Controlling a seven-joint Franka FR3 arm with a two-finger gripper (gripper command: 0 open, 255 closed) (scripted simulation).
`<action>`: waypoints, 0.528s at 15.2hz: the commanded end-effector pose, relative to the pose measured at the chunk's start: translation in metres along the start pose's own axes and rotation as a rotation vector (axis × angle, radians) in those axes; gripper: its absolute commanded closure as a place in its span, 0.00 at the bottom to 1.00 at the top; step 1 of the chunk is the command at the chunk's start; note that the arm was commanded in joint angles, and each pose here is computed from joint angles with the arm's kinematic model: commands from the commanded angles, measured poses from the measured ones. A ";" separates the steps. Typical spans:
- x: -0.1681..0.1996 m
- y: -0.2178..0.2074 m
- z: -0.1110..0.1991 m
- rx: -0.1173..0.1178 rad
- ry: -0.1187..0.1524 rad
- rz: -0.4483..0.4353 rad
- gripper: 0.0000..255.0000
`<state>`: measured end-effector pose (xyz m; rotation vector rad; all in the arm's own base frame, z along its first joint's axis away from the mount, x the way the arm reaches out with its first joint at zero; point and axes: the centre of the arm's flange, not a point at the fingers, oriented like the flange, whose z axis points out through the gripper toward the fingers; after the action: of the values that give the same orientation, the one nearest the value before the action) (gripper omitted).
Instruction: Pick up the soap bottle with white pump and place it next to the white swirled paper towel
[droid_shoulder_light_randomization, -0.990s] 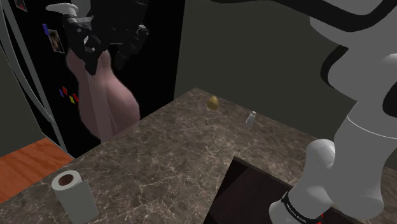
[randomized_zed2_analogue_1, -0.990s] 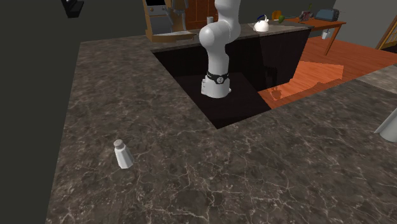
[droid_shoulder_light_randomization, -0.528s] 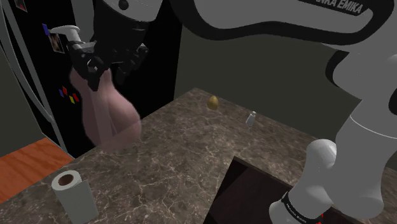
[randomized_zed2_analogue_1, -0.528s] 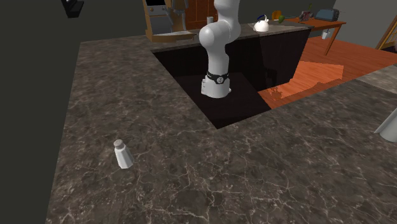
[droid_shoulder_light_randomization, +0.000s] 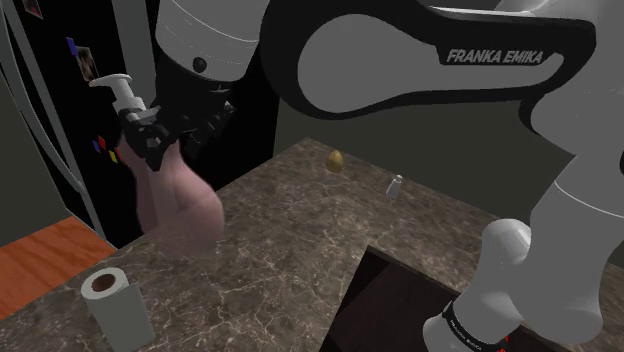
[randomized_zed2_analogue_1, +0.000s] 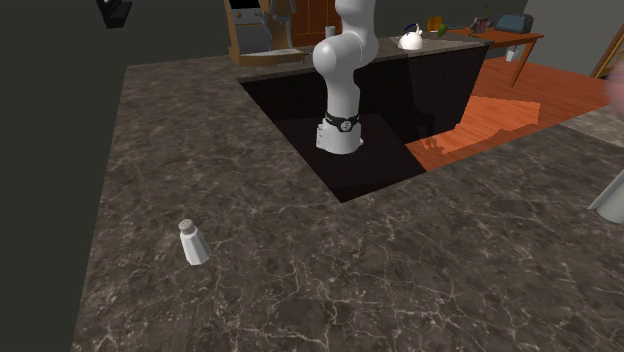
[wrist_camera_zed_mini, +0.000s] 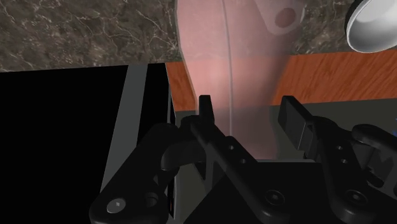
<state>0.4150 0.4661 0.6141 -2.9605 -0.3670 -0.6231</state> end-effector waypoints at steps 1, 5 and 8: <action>-0.004 0.000 0.010 0.001 0.002 0.000 1.00; -0.012 0.000 0.029 0.001 0.002 0.000 1.00; -0.019 0.001 0.044 0.001 0.002 0.000 1.00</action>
<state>0.4154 0.4676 0.5712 -2.9604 -0.3671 -0.6230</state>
